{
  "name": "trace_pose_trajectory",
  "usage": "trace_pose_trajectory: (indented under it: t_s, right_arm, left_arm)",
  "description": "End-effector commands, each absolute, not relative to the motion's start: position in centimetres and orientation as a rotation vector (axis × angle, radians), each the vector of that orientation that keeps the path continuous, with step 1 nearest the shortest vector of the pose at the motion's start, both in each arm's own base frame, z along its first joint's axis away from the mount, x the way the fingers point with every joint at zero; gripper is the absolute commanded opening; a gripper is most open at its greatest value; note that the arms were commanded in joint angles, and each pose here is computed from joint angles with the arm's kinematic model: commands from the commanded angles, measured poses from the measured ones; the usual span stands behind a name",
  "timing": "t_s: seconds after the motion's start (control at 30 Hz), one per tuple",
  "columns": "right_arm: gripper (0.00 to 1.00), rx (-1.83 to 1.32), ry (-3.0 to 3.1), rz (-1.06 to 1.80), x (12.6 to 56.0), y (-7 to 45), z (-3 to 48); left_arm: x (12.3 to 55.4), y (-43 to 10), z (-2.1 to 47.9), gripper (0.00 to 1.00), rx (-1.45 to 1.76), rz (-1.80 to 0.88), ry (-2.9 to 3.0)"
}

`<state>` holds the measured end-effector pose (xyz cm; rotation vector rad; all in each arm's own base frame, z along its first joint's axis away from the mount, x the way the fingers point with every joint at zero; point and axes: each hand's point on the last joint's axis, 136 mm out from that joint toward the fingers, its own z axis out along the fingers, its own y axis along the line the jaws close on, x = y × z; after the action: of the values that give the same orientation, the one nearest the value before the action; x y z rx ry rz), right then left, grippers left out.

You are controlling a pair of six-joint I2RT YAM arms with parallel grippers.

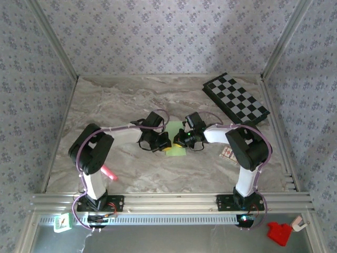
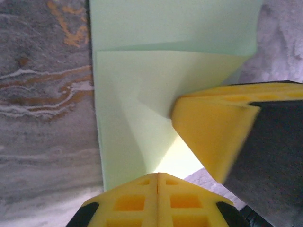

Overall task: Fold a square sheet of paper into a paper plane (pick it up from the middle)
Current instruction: Fold the triangle a second time at the center of the table.

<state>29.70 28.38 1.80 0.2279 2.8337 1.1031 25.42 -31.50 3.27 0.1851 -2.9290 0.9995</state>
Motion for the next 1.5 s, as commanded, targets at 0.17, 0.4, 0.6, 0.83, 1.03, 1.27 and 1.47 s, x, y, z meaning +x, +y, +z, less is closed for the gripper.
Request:
trace_pose_trajectory:
  t_s: [0.17,0.4,0.6,0.83,1.03,1.27,1.47]
  right_arm:
    - [0.07,0.390,3.011,0.845,27.5,25.1,-3.2]
    - [0.07,0.403,3.028,0.829,27.3,24.9,-3.5]
    - [0.06,0.411,3.035,0.819,27.3,24.7,-3.6]
    - [0.06,0.416,3.044,0.809,27.2,24.6,-3.8]
    - [0.06,0.426,3.044,0.805,27.3,24.5,-3.8]
    - [0.06,0.425,3.045,0.810,27.2,24.7,-3.7]
    - [0.06,0.418,3.036,0.819,27.5,24.9,-3.5]
  left_arm:
    - [25.1,-32.1,2.6,0.06,0.105,0.973,-2.904]
    - [24.6,-31.1,1.5,0.05,0.059,0.889,-2.922]
    - [23.9,-30.1,0.7,0.04,-0.001,0.810,-2.934]
    - [22.9,-28.7,-0.2,0.02,-0.061,0.704,-2.935]
    - [20.9,-26.6,-0.2,0.02,-0.108,0.610,-2.926]
    - [19.4,-24.8,1.3,0.01,-0.137,0.535,-2.936]
    - [22.9,-27.6,5.9,0.01,-0.119,0.760,-3.050]
